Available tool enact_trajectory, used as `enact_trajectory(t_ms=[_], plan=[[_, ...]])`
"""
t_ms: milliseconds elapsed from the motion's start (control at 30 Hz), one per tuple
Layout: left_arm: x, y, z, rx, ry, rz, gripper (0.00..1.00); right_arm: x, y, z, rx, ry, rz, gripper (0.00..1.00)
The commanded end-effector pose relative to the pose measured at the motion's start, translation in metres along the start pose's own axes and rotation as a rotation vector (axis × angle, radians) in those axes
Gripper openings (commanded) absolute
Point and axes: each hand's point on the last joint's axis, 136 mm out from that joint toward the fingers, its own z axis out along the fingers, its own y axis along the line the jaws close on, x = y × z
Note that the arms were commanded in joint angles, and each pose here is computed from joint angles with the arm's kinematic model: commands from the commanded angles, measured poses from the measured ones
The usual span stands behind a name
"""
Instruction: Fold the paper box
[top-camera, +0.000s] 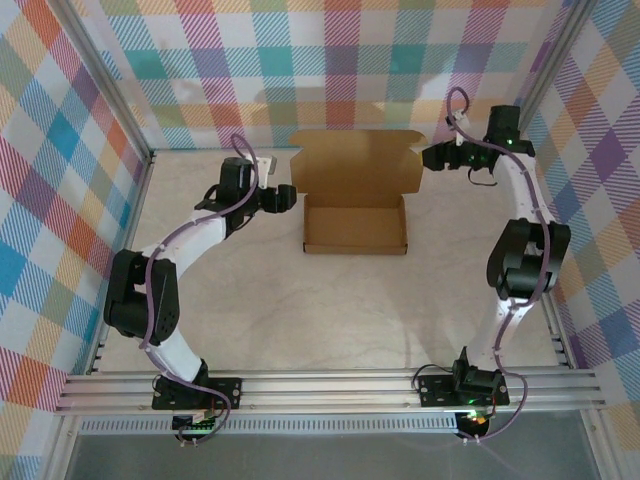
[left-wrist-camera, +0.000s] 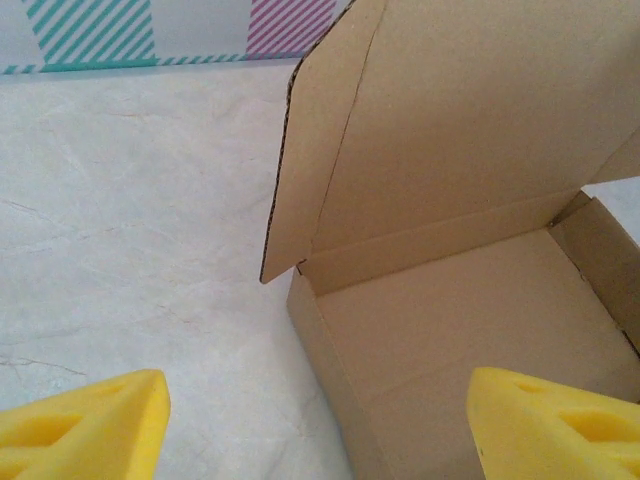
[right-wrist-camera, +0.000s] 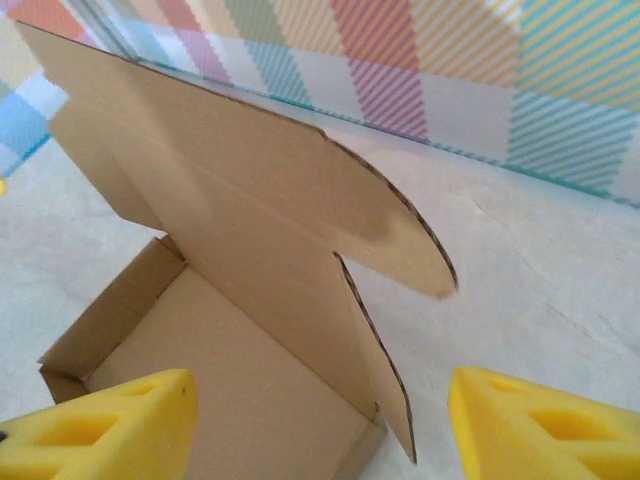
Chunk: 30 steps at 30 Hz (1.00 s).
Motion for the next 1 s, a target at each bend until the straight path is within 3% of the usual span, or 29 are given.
enact_trajectory(t_ms=[0,433,567,833,967], plan=[[-0.001,-0.003,0.001,0.046,0.016,0.011,0.77,0.000,0.018,0.004,-0.131,-0.003,-0.108,0.64],[0.003,-0.004,0.005,0.076,0.030,0.011,0.76,0.009,-0.003,0.033,-0.130,0.068,-0.196,0.54],[0.004,-0.004,0.005,0.076,0.034,0.015,0.76,0.010,-0.002,0.039,-0.145,0.087,-0.204,0.39],[0.005,-0.003,0.006,0.070,0.043,0.025,0.76,0.018,-0.005,0.046,-0.136,0.134,-0.226,0.38],[0.005,-0.002,0.006,0.067,0.043,0.025,0.76,0.020,-0.002,0.045,-0.146,0.144,-0.233,0.17]])
